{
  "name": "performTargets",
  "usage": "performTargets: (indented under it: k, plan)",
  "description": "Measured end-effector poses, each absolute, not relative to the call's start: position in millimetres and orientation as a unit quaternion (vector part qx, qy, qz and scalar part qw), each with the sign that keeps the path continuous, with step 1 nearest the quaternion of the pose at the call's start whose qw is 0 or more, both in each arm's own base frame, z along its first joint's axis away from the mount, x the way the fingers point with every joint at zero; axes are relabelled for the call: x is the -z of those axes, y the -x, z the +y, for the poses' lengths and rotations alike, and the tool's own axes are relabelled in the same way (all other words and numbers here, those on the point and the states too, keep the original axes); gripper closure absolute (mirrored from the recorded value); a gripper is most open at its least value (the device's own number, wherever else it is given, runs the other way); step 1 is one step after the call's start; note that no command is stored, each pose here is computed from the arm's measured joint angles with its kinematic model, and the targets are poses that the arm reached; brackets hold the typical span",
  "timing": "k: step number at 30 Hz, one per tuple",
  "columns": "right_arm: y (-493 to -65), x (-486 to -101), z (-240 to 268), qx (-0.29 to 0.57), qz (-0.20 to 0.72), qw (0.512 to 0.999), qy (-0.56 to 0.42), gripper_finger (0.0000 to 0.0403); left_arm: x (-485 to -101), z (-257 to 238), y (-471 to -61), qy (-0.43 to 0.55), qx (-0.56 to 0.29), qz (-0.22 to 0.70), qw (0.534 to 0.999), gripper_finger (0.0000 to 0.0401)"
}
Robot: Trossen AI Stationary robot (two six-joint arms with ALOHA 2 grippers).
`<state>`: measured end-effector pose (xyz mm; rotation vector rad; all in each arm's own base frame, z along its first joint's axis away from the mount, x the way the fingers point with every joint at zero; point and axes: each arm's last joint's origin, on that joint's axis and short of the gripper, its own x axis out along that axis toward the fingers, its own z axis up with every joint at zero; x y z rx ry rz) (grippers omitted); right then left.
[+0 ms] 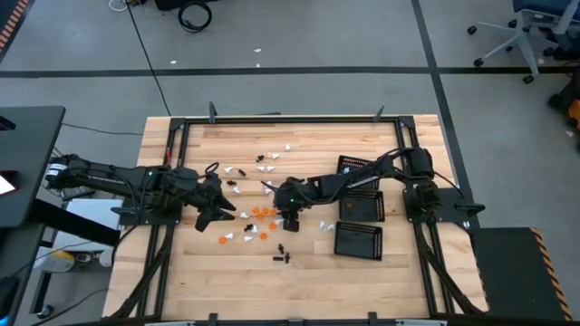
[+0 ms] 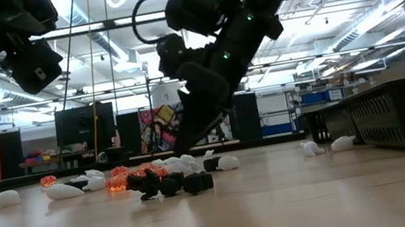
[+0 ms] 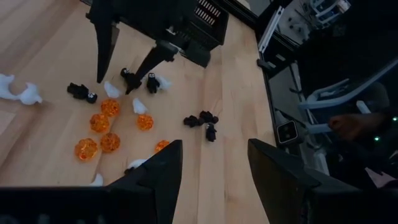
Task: Sort Halloween decoration
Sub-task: Put the white ghost toy into the top black bin
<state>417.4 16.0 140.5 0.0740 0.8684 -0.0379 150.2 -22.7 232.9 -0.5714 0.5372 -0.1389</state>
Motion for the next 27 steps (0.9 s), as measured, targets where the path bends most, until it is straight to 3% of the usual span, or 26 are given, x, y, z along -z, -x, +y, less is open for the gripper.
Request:
performTargets:
  k: [13, 23, 27]
  plan:
    - [-419.3, -117.6, 10.9, 0.015, 0.444, 0.895, -0.037, 0.0241, -232.4, -22.6, -149.9, 0.288, 0.064, 0.265, 0.918, 0.0209]
    - [-419.8, -117.2, 6.9, -0.008, 0.444, 0.894, -0.057, 0.0331, -232.8, -22.6, -150.0, 0.289, 0.064, 0.263, 0.918, 0.0209]
    - [-419.7, -117.3, 7.2, -0.012, 0.444, 0.894, -0.059, 0.034, -232.8, -22.6, -150.0, 0.289, 0.064, 0.263, 0.918, 0.0209]
